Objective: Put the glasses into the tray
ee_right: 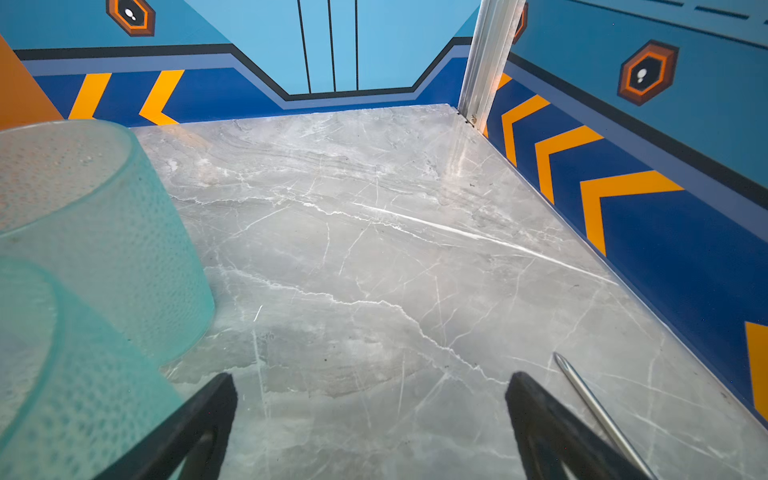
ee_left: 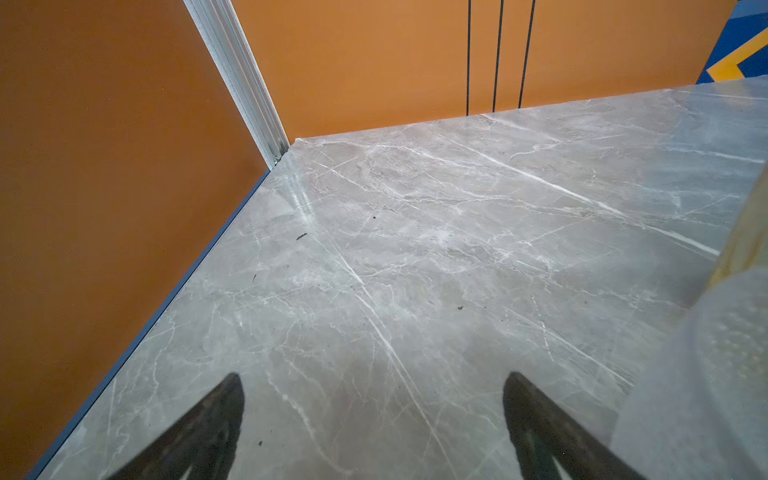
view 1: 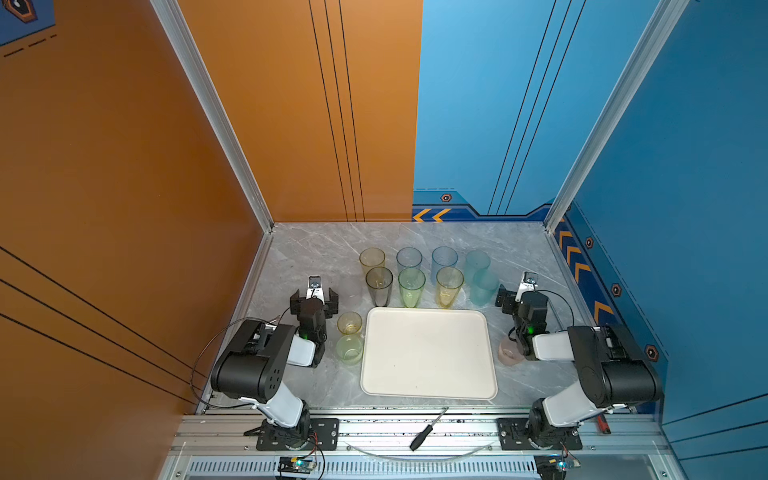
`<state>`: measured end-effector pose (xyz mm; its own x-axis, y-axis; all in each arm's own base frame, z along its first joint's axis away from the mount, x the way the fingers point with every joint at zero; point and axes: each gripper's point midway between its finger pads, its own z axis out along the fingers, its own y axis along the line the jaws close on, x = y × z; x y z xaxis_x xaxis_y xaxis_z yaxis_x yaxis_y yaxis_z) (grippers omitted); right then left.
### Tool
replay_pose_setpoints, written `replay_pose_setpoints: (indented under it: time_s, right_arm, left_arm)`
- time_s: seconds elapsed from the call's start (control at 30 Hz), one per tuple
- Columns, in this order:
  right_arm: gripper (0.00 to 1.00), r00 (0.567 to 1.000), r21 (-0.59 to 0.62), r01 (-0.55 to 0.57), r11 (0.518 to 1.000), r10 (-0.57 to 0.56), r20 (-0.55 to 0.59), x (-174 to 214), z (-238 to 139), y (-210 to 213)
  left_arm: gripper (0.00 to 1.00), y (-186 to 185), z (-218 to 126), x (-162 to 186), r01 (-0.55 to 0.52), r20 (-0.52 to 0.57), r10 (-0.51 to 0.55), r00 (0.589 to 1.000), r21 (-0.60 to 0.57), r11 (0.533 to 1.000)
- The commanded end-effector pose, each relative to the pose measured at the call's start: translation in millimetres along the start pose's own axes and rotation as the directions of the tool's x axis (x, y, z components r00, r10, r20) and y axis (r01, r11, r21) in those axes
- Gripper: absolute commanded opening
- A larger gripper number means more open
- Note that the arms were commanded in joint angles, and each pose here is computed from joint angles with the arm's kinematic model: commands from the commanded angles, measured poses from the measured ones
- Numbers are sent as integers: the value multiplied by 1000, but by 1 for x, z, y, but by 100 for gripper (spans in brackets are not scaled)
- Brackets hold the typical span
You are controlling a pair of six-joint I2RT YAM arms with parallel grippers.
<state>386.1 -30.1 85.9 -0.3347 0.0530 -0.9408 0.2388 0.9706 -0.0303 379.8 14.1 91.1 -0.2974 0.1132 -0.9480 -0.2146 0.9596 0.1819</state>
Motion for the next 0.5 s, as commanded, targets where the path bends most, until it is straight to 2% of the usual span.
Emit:
replay_pose_setpoints:
  time_s: [0.0, 0.47]
  right_arm:
    - [100, 1000, -13, -11, 1000, 11, 26, -10, 0, 3]
    - [100, 1000, -11, -10, 1000, 10, 26, -10, 0, 2]
  left_arm:
    - [98, 0, 2, -9, 28, 19, -28, 999, 8, 1000]
    - [98, 0, 3, -9, 30, 16, -30, 999, 12, 999]
